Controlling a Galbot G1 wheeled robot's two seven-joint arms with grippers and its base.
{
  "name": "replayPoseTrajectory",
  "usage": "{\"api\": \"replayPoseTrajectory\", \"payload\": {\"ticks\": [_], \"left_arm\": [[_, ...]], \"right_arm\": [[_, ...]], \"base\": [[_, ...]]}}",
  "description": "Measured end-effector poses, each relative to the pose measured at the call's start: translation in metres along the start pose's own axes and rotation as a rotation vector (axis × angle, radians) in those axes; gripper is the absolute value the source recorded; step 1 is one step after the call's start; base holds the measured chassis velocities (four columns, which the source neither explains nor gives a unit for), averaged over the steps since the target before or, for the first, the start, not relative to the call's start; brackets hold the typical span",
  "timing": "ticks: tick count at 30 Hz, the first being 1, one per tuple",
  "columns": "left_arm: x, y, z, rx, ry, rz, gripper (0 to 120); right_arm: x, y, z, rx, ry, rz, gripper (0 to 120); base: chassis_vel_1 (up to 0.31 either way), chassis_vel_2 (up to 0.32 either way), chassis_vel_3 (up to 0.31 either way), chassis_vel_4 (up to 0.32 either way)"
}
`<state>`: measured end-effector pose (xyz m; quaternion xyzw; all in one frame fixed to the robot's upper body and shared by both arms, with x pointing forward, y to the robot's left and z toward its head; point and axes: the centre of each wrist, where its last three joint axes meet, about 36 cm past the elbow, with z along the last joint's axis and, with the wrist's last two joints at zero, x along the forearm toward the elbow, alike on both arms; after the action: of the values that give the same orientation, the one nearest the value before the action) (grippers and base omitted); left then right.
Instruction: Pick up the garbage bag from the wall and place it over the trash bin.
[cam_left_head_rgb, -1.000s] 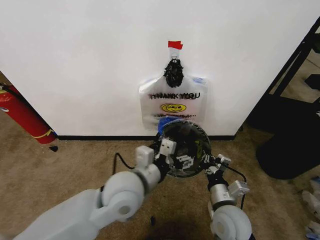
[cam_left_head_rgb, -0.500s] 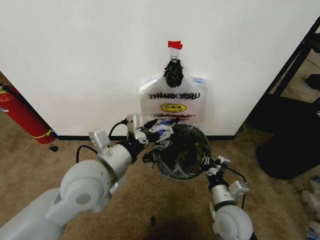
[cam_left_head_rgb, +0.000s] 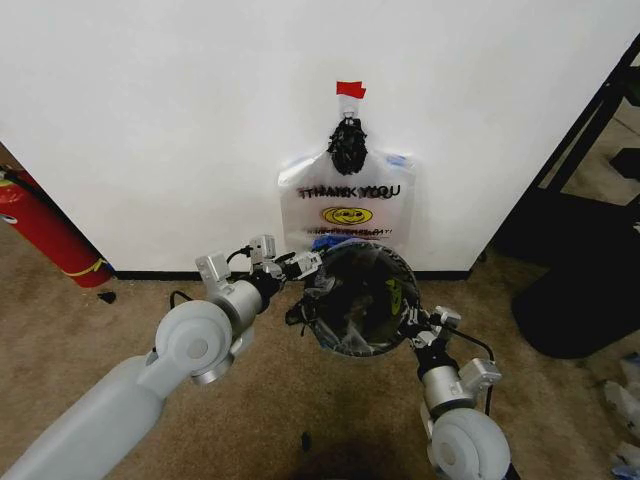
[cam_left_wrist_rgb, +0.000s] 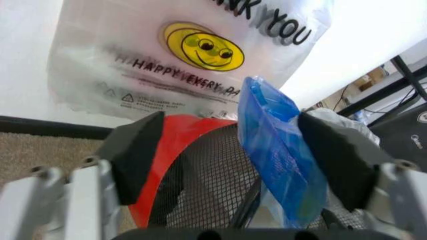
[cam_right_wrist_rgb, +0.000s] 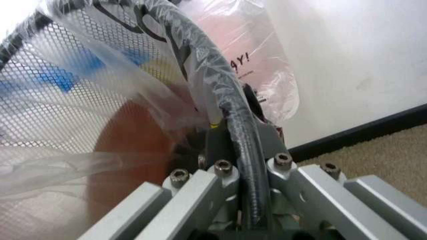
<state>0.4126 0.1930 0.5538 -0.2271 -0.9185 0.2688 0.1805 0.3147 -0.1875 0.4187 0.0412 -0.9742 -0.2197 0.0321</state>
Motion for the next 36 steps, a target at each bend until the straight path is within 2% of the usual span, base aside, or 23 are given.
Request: {"api": "replayPoseTrajectory", "payload": {"ticks": [2,5,8,12,15,18,20,26,36], "left_arm": [[0.002,-0.002,0.002,0.004,-0.001,0.011,65],[0.002,-0.003,0.002,0.005,-0.002,0.017,58],[0.002,-0.004,0.002,0.004,-0.005,0.022,42],[0.001,-0.005,0.002,0.003,-0.006,0.024,32],[0.001,-0.005,0.003,0.0,-0.002,0.025,18],[0.001,-0.005,0.004,-0.002,-0.001,0.026,11],[0.001,-0.005,0.004,-0.005,-0.002,0.029,1],[-0.001,-0.002,0.001,-0.01,-0.01,0.026,0],[-0.018,0.033,-0.003,-0.04,-0.025,-0.046,0]], "right_arm": [[-0.001,0.0,-0.001,0.002,-0.001,0.002,0],[-0.001,0.0,-0.001,0.003,-0.001,0.003,0],[-0.001,0.0,-0.002,0.004,0.0,0.006,0],[-0.002,0.0,-0.002,0.006,0.0,0.008,0],[-0.002,0.0,-0.003,0.006,0.001,0.006,0],[-0.002,0.0,-0.004,0.005,0.001,0.005,0],[-0.002,0.001,-0.004,0.004,0.003,0.003,0],[-0.002,0.001,-0.005,-0.009,0.006,0.001,0],[0.003,0.005,-0.012,-0.07,0.031,-0.013,0]], "base": [[0.0,0.0,0.0,0.0],[0.0,0.0,0.0,0.0],[0.0,0.0,0.0,0.0],[0.0,0.0,0.0,0.0],[0.0,0.0,0.0,0.0],[0.0,0.0,0.0,0.0],[0.0,0.0,0.0,0.0],[0.0,0.0,0.0,0.0],[0.0,0.0,0.0,0.0]]}}
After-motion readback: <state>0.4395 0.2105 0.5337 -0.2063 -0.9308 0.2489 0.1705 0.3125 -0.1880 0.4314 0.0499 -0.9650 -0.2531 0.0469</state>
